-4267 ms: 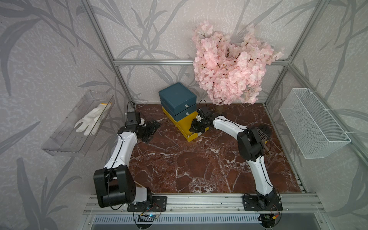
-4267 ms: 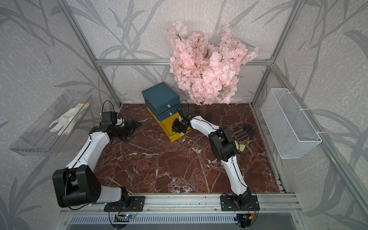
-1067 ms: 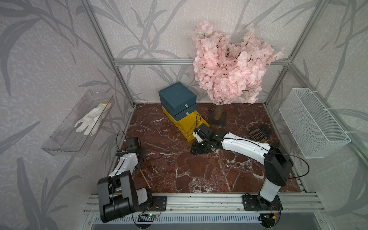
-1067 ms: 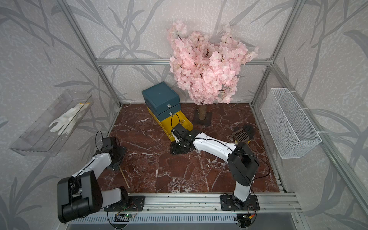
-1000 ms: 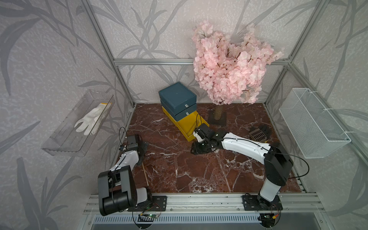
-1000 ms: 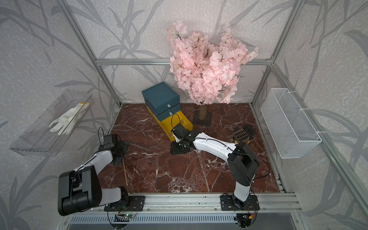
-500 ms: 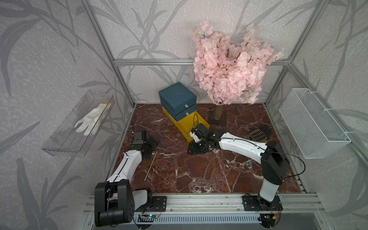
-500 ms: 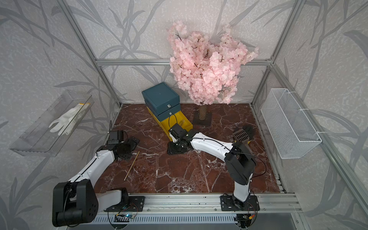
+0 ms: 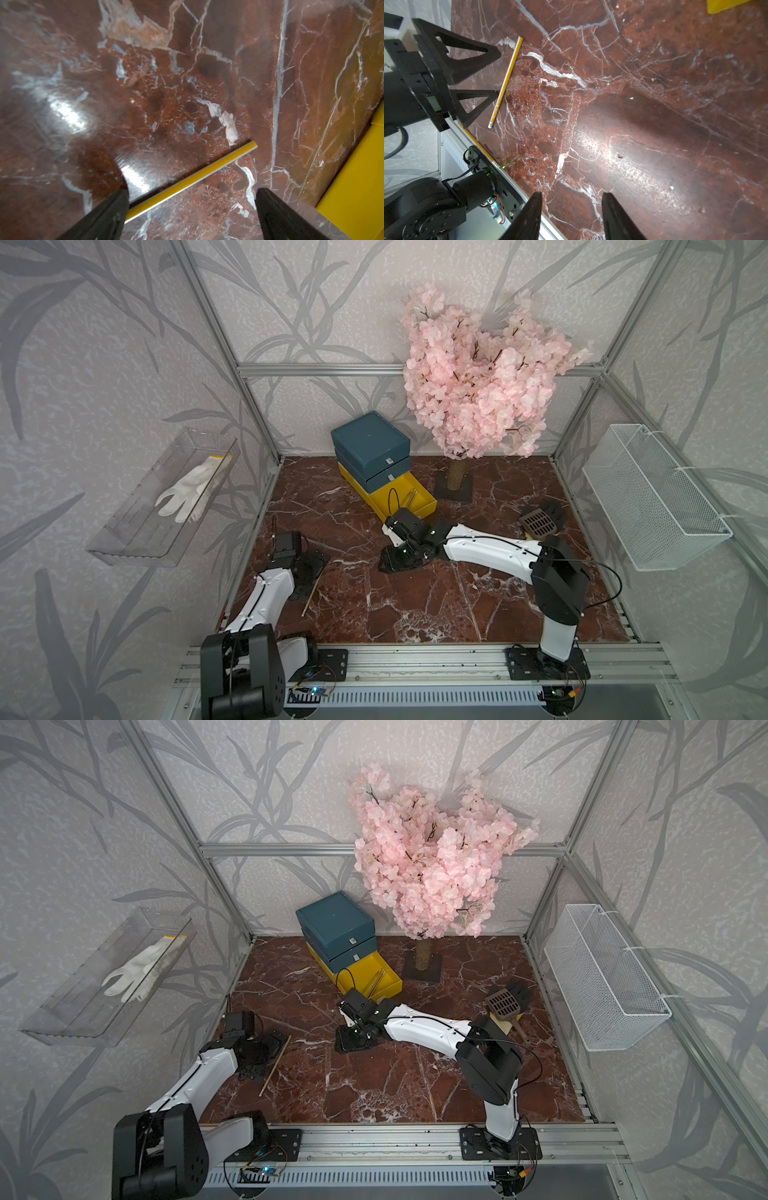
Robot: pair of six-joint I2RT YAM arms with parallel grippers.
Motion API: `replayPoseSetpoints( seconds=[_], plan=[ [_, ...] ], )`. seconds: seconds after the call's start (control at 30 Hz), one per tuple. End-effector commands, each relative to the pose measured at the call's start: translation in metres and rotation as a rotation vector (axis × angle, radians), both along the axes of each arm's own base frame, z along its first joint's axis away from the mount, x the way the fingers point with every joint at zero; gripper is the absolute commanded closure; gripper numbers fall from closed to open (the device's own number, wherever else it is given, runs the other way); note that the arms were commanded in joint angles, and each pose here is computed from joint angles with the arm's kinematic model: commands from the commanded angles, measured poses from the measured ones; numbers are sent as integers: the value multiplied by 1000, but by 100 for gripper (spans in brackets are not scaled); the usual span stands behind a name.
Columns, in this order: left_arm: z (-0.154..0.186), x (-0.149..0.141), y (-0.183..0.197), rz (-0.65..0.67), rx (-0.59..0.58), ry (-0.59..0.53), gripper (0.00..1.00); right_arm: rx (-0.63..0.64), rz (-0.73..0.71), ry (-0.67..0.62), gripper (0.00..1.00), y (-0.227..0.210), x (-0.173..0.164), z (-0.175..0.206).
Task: Please place the pencils in the drawer according to their color
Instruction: Move the pencil to the center of the board.
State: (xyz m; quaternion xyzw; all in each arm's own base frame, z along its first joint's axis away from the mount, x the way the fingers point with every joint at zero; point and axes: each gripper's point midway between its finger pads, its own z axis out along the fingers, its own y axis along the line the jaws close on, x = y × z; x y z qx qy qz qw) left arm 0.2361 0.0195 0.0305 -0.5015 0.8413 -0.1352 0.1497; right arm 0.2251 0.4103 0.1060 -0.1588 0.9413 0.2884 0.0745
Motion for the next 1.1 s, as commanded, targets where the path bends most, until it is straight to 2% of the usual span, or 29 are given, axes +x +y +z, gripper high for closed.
replayPoseSetpoints(
  seconds=[0.0,0.2,0.3,0.4,0.53,0.67,0.87,1.07],
  plan=[
    [-28,-21,-21,-24,-112,84,0,42,-22,-43,50,-5,5,22],
    [-23,-4,-79,-55,-276,-30,0,40,-35,-69,50,-12,5,31],
    [-7,12,-101,-82,-290,-110,0,27,-37,-70,50,-15,5,28],
    [23,31,-105,-113,-261,-189,0,7,-43,-52,50,-17,4,19],
    [76,48,-89,-163,-117,-271,0,-46,-58,-16,50,-18,1,4],
    [111,53,-59,-99,-3,-316,0,-111,-100,14,51,-13,-3,-6],
    [121,52,-9,18,50,-263,0,-284,-242,58,52,-19,6,-22],
    [126,59,3,30,31,-265,0,-387,-374,169,53,-28,-6,-44]
  ],
)
